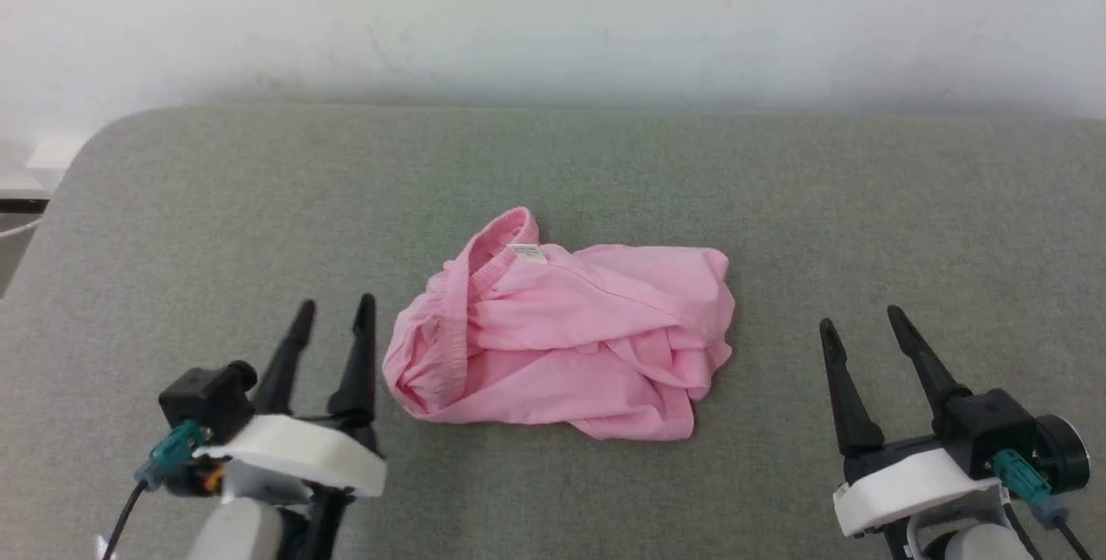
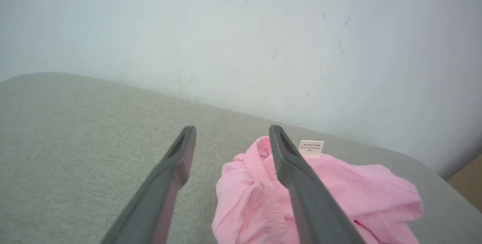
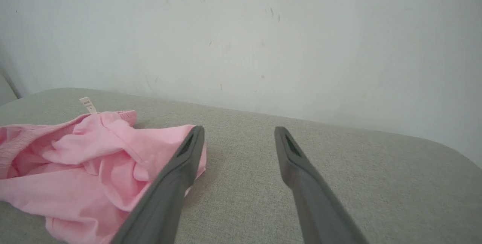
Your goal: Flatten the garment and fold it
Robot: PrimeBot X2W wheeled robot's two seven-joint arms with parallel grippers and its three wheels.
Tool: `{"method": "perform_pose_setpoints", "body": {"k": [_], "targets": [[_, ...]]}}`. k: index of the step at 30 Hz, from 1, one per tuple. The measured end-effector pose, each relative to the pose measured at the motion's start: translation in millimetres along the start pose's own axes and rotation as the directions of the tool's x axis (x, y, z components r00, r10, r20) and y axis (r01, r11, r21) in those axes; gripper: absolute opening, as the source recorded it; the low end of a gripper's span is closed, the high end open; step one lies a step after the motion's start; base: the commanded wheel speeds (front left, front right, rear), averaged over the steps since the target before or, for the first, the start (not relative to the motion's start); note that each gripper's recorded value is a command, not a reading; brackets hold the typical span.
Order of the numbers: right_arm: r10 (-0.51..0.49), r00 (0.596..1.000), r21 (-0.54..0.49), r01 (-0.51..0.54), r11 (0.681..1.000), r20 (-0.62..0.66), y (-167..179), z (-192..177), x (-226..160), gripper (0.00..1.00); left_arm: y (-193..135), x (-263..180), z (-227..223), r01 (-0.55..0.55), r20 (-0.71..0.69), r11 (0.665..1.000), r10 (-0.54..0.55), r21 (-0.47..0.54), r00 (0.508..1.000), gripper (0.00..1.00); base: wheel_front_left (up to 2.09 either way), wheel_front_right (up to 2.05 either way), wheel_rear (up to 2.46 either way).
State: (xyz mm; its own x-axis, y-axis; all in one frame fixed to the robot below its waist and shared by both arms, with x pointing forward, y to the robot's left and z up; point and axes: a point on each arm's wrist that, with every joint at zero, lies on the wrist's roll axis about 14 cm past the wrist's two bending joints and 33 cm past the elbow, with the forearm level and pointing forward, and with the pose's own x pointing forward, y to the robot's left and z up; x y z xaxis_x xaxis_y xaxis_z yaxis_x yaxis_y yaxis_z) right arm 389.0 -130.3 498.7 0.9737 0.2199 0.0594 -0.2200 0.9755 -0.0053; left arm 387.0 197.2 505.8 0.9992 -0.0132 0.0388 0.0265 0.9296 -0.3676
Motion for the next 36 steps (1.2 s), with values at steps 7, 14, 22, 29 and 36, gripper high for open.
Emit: {"method": "perform_pose_setpoints", "body": {"k": [7,14,22,29,36], "targets": [[0.064,0.997,-0.040,-0.062,0.997,0.047,14.8,22.6,2.1,1.00,-3.0,-22.7,31.1,0.035,0.088,0.950,-0.066,0.311,0.994,1.00,0.00,0.00,0.00],[0.215,0.976,-0.090,-0.216,0.972,-0.025,44.7,19.5,10.4,1.00,7.3,-53.4,25.8,-0.021,0.083,0.912,-0.014,0.410,0.996,1.00,0.00,0.00,0.00],[0.352,0.893,-0.199,-0.413,0.889,-0.283,65.6,-20.9,34.0,1.00,10.3,-64.1,18.7,-0.065,0.081,0.926,0.037,0.373,0.996,1.00,0.00,0.00,0.00],[0.414,0.808,-0.189,-0.523,0.831,-0.418,89.5,-55.6,53.6,1.00,24.0,-72.2,16.6,-0.125,0.081,0.934,0.103,0.336,0.991,1.00,0.00,0.00,0.00],[0.432,0.804,-0.156,-0.528,0.835,-0.409,97.5,-66.9,69.5,0.00,38.0,-77.2,14.2,-0.172,0.073,0.927,0.156,0.334,0.985,1.00,0.00,0.00,0.00]]}}
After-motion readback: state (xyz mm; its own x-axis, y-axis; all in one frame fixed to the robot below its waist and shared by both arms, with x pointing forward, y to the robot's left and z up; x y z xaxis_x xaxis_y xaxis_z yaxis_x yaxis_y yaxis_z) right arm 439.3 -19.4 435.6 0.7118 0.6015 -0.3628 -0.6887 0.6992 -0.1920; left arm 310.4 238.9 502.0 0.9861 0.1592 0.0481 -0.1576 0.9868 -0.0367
